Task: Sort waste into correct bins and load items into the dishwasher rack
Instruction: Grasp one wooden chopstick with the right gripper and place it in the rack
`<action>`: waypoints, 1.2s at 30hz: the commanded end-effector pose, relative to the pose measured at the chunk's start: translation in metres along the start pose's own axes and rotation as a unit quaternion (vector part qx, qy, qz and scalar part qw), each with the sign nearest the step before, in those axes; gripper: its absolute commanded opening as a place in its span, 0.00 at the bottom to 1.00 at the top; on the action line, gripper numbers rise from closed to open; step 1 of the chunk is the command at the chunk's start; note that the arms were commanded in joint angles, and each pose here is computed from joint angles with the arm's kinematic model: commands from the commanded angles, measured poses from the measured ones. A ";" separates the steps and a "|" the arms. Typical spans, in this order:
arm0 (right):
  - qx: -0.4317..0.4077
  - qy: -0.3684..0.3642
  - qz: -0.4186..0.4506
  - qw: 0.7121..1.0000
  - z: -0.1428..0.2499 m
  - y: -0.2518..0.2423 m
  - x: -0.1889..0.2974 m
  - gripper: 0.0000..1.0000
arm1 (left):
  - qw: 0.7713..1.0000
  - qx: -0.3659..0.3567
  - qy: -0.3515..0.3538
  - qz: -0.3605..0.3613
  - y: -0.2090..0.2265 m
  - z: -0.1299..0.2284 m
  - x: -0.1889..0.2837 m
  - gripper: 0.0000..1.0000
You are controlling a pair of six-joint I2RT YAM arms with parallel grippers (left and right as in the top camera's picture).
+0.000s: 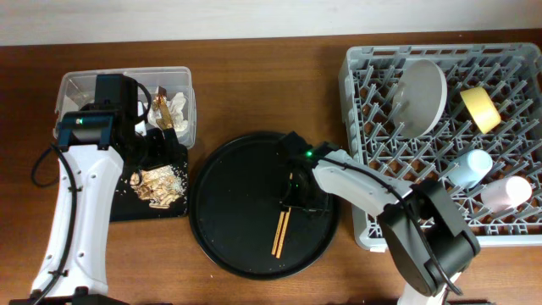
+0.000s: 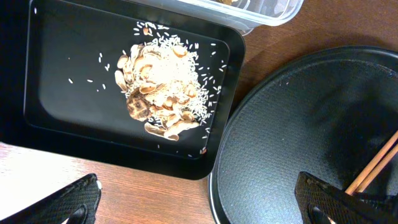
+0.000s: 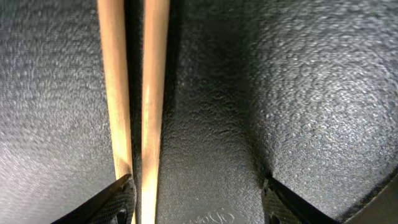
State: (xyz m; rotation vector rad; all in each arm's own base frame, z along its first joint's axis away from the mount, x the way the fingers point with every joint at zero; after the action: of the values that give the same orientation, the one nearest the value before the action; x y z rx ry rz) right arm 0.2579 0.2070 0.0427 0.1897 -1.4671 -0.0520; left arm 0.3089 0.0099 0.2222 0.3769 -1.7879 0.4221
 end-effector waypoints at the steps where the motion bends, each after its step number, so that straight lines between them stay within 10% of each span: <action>1: -0.011 -0.001 0.021 1.000 -0.005 -0.007 -0.017 0.65 | 1.000 0.004 -0.001 0.005 0.000 0.001 0.003 0.99; 14: -0.039 0.042 0.116 0.992 0.019 -0.037 -0.012 0.61 | 1.000 0.004 -0.001 0.005 0.000 0.001 0.003 0.99; 20: -0.038 0.030 0.107 0.993 0.013 -0.034 -0.013 0.17 | 1.000 0.004 0.000 0.004 0.000 0.002 0.003 0.99; 26: -0.036 0.019 0.093 0.995 0.008 -0.028 -0.008 0.04 | 1.000 0.004 0.000 0.004 0.000 0.002 0.003 0.99; 36: 0.116 -0.125 0.060 0.984 -0.037 -0.079 0.181 0.04 | 1.000 0.004 0.000 0.004 0.000 0.002 0.003 0.99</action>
State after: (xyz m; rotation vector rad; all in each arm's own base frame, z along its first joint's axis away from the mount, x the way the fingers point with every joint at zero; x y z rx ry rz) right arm 0.3067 0.1324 0.1706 0.2344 -1.6434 0.1231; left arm 0.3080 0.0098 0.2220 0.3775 -1.7838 0.4211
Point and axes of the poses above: each gripper's point midway between its finger pads, its own x axis back along the fingers, its own y axis along the line the jaws close on, z = x × y, the point moved 4 cm from there along x, back along the fingers, and after that the axes turned 12 degrees about x, right-handed, at the moved point
